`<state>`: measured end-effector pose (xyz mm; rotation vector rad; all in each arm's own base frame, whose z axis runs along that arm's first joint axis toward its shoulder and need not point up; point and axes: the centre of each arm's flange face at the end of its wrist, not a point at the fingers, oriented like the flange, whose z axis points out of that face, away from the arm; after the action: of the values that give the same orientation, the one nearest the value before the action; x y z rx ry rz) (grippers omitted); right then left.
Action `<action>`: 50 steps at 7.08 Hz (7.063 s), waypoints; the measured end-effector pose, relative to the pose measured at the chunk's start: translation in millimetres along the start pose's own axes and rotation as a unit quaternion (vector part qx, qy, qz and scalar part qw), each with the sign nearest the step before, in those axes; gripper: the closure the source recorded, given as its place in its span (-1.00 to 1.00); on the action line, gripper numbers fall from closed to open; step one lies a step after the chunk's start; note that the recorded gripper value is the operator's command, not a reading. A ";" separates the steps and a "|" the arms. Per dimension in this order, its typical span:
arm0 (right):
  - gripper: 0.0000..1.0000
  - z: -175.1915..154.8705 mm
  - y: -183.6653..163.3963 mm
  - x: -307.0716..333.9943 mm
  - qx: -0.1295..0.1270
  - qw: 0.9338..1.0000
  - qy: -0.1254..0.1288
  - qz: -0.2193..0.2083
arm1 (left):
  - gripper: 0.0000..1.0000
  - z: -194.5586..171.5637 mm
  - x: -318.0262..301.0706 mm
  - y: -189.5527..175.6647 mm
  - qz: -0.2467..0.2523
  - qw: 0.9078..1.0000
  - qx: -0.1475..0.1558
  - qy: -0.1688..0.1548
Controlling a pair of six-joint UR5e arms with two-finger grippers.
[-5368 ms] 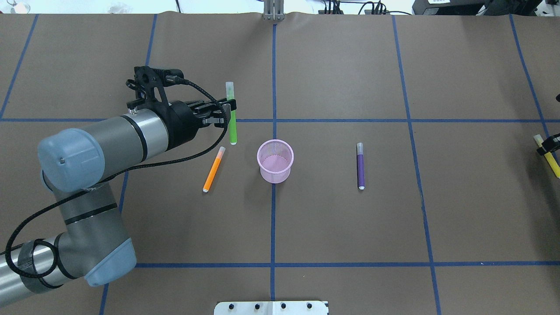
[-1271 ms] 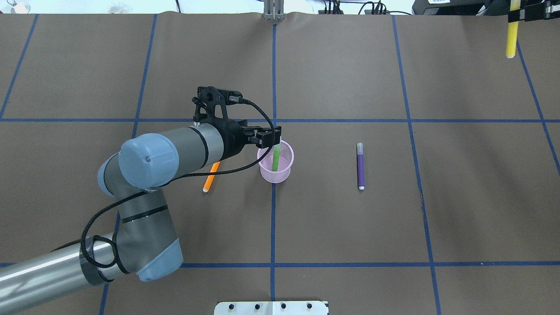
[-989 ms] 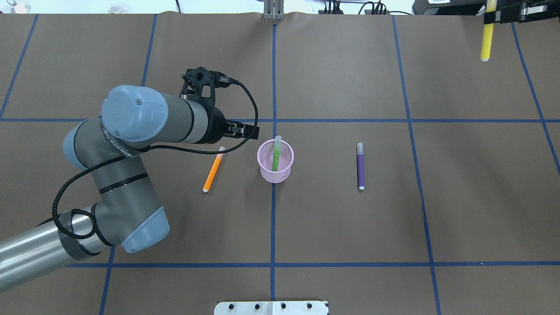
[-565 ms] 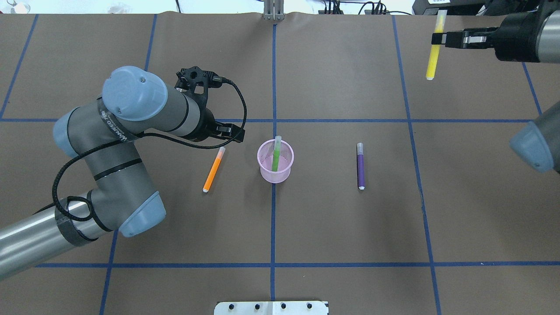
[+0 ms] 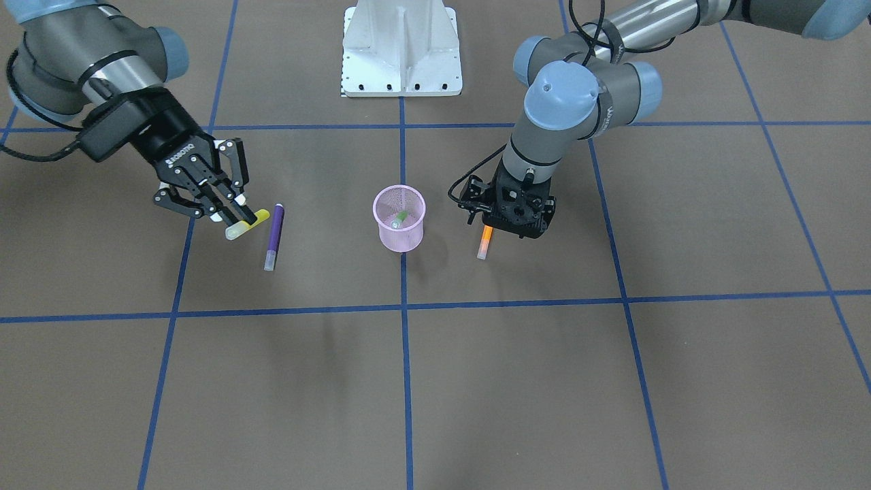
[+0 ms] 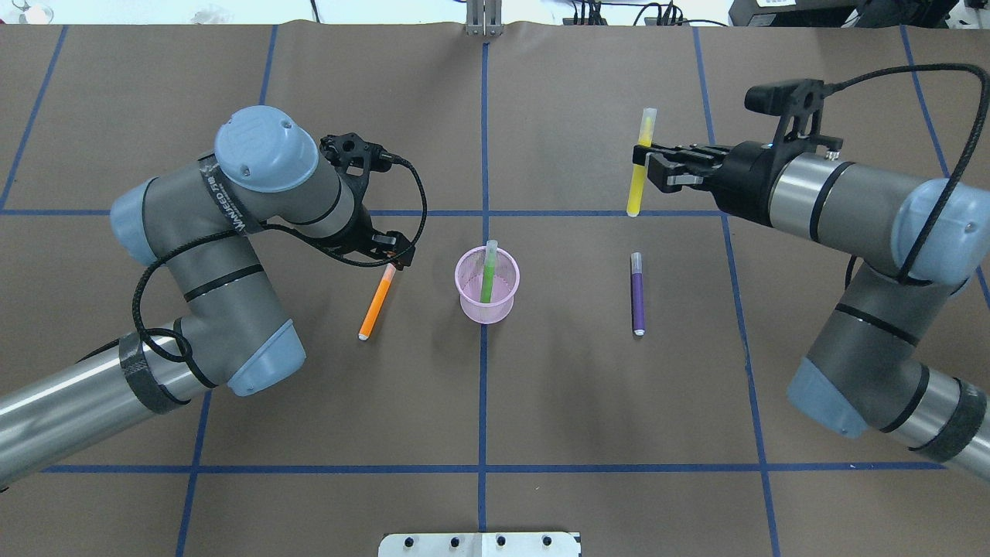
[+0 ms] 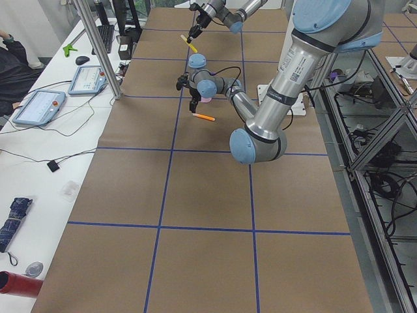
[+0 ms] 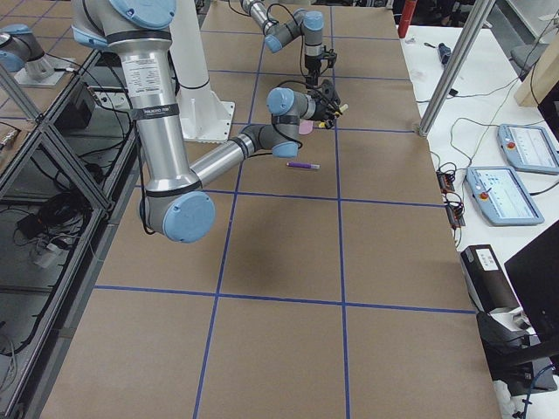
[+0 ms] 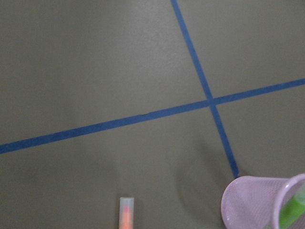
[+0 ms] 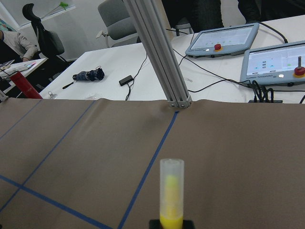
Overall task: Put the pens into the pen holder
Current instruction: 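Release green marker, move left gripper to orange marker while right lifts yellow marker, then lower yellow marker into cup with right gripper while left lifts orange marker, then carry orange marker into cup with left gripper while right approaches purple marker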
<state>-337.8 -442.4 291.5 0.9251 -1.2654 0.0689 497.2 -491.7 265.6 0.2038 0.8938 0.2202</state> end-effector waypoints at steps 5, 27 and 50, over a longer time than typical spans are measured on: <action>1.00 9.8 9.3 -34.8 0.011 1.000 -0.020 -0.006 | -0.55 44.5 13.3 1.0 0.005 0.999 -0.032 -0.016; -0.98 100.9 87.7 -142.4 0.028 0.998 -0.020 -0.049 | 1.00 -106.2 -46.5 -55.0 0.034 0.998 0.051 0.014; -1.00 98.5 40.1 27.1 -0.353 0.875 0.294 0.154 | -0.99 -4.2 71.2 59.1 -0.002 0.885 0.410 0.222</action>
<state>-426.1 -489.5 336.7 0.0365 -0.7484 0.1181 530.9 -415.2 225.7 0.9707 1.4115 -0.1429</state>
